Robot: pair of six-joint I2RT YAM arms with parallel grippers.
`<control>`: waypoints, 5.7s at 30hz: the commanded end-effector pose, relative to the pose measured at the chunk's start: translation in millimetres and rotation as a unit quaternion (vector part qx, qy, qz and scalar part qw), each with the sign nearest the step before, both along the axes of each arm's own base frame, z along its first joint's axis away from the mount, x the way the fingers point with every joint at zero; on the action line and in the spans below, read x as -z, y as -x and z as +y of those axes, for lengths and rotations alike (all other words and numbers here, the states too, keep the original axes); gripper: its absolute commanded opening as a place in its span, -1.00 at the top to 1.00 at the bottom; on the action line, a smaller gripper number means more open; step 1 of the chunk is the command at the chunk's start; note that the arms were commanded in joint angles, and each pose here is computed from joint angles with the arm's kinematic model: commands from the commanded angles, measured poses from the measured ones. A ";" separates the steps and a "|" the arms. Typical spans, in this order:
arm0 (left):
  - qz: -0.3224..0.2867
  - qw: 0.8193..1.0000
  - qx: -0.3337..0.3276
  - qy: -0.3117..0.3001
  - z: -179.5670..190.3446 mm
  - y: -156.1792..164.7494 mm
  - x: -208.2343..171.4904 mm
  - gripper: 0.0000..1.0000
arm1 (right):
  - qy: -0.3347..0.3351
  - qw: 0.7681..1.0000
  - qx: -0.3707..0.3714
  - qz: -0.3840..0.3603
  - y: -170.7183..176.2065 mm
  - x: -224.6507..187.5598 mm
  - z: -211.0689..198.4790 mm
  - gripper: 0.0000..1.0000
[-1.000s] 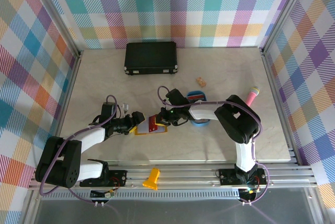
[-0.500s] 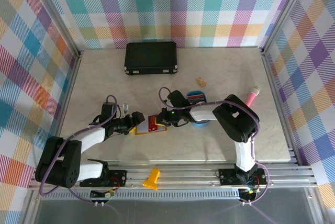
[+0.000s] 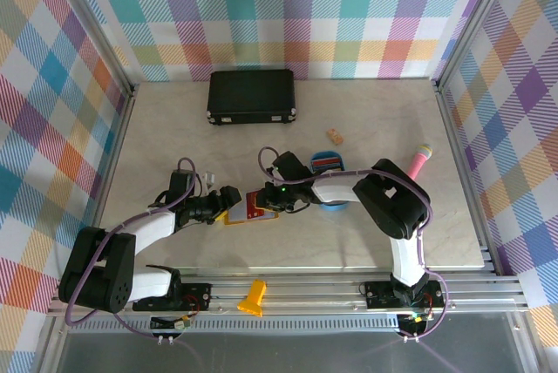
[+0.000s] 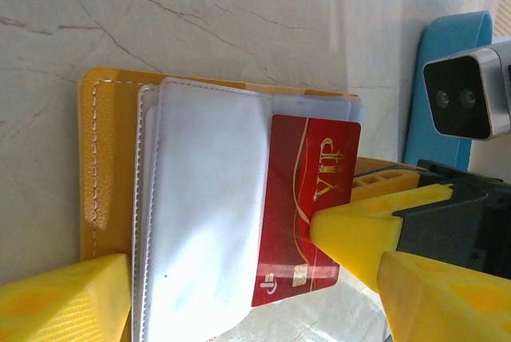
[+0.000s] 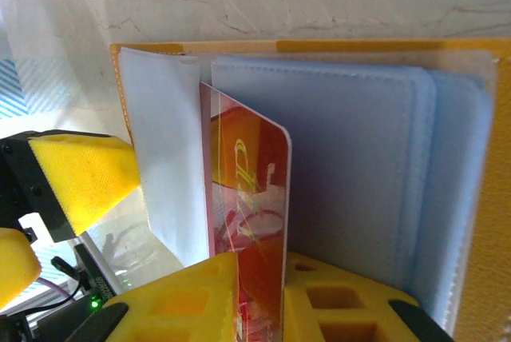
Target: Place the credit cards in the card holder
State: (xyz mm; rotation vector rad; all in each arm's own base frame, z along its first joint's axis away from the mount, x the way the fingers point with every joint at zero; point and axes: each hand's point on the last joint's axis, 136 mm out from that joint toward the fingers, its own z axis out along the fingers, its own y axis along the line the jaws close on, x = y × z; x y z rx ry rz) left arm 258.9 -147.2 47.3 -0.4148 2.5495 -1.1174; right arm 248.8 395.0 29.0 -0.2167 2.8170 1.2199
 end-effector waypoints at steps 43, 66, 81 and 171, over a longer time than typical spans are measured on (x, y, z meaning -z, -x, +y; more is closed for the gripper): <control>0.034 0.999 0.009 -0.036 3.2 13.1 17.8 -0.60 | 0.069 0.997 -0.025 0.011 7.3 3.7 -4.9 0.78; 0.034 0.999 0.012 -0.039 2.7 14.7 18.6 -0.60 | 0.063 0.997 -0.034 0.018 7.2 1.1 11.0 0.83; 0.030 0.999 0.012 -0.039 2.3 14.4 16.5 -0.59 | 0.056 0.997 -0.055 0.011 9.9 -2.6 25.3 0.72; 0.036 0.997 -0.002 -0.065 10.2 12.2 21.1 0.13 | 0.092 0.992 -0.089 -0.012 -11.4 -2.9 55.6 0.97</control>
